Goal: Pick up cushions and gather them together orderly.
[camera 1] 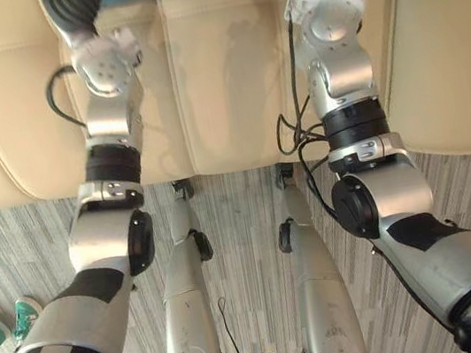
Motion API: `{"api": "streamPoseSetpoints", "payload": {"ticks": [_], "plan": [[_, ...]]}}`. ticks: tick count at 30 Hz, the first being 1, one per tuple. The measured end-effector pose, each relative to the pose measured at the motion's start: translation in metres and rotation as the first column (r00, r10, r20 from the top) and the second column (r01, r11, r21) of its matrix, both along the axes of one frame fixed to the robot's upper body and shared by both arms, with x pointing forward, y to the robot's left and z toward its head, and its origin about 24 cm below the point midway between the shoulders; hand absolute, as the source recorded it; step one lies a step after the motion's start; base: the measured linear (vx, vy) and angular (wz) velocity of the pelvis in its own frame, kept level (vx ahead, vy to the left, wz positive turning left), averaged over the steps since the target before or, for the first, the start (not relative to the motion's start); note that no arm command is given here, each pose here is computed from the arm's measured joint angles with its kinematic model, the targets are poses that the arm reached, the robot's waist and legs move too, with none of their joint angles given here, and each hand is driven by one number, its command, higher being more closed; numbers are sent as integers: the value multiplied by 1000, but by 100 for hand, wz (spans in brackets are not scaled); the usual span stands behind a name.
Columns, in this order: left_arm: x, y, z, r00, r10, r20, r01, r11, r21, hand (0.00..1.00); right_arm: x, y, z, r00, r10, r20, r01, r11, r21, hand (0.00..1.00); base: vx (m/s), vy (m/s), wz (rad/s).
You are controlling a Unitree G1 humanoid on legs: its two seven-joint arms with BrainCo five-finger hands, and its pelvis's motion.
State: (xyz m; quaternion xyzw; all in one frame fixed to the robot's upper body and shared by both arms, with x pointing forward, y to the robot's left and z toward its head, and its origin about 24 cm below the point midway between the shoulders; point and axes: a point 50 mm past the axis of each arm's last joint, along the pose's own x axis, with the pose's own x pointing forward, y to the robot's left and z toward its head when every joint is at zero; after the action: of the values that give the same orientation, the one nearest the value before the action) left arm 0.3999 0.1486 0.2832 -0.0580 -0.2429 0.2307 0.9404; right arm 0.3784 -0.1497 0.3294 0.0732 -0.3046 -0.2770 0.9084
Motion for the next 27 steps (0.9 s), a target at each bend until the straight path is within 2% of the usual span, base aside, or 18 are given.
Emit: {"api": "streamPoseSetpoints", "payload": {"ticks": [3,7,10,14,16,19,22,24,25,26,27], "plan": [[2,1,-22,998,-16,-55,16,1000,3,0,1,-3,-8,1000,29,-3,-29,999,24,0,-19,45,-5],[-2,5,-29,998,-28,-49,29,999,23,0,-7,-16,-25,998,41,36,-44,996,79,0,-35,23,-2],[-7,18,-43,998,-21,-63,24,999,43,0,-17,-37,-49,999,22,37,-26,993,112,0,-33,10,-2],[-21,49,-68,997,27,-78,-24,999,32,0,-38,-70,-81,998,-66,20,62,988,138,0,-43,-12,-9],[-34,65,-91,994,47,-102,-48,999,-5,0,-54,-87,-107,995,-101,-19,103,987,121,0,-43,-53,-6],[-54,74,-140,979,51,-199,-59,998,-35,0,-77,-100,-162,977,-143,-157,161,982,104,0,-44,-98,4],[-87,71,-215,916,30,-400,-72,993,-92,0,-103,-98,-221,934,-109,-341,144,986,79,0,21,-124,2],[-113,65,-264,844,-13,-537,-73,988,-138,0,-119,-95,-255,884,-77,-461,113,992,50,0,62,-69,7],[-138,59,-305,748,-54,-661,-82,982,-173,0,-130,-91,-287,814,-44,-579,76,997,32,0,64,-35,7],[-146,58,-316,717,-68,-694,-84,980,-183,0,-134,-89,-298,787,-34,-616,66,997,29,0,88,-24,3],[-170,55,-345,625,-103,-774,-101,972,-211,0,-145,-82,-326,707,14,-707,17,999,38,0,115,6,-5]]}}
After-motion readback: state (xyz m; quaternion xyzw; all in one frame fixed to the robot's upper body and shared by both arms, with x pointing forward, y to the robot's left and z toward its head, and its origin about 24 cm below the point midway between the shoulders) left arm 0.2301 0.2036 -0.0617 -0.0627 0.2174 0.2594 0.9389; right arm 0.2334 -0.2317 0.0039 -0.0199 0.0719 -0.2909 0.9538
